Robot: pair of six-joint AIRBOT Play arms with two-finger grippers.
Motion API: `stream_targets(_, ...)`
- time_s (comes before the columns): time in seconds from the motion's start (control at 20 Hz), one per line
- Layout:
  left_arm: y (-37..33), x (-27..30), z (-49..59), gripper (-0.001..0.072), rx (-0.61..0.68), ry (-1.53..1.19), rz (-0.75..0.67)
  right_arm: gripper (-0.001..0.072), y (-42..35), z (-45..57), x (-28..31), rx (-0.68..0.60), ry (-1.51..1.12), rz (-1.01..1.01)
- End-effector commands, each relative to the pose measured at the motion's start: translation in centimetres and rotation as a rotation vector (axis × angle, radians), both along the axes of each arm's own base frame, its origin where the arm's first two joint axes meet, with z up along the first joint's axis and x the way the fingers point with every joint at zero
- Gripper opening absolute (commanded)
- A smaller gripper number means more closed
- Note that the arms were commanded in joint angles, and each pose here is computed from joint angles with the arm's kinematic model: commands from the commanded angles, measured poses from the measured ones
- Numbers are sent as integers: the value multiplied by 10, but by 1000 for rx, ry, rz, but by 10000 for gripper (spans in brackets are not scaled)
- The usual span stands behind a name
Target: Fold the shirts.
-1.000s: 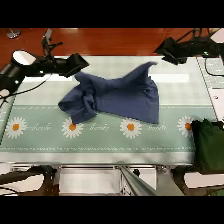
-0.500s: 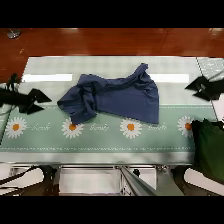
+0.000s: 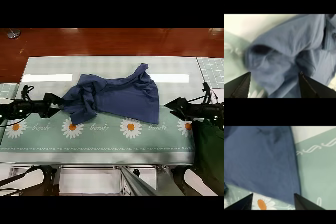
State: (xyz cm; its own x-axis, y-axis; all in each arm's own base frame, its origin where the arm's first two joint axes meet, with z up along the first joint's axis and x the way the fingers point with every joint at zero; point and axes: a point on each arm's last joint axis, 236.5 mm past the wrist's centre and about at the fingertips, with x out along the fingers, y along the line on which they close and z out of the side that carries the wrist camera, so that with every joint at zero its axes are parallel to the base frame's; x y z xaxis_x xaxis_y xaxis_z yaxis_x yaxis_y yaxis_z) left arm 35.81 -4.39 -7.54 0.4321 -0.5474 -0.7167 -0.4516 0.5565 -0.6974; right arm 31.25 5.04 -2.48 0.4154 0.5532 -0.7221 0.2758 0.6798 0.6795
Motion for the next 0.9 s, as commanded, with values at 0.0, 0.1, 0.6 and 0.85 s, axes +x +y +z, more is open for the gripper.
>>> stream_targets(0.0, -10, 7, -11, 699, 3, 6, 23, 596, 25, -2, -3, 8, -11, 43)
stream_targets(0.1, 3, 9, -2, 699, -7, -16, 14, 596, 32, -2, -4, 10, -6, 55)
stream_targets(0.6, 16, 7, -15, 699, -28, 8, -6, 596, 30, -2, -2, 13, 1, 33)
stream_targets(0.85, -27, 27, -25, 697, -18, -14, -43, 596, 24, -3, -2, 14, 9, 13)
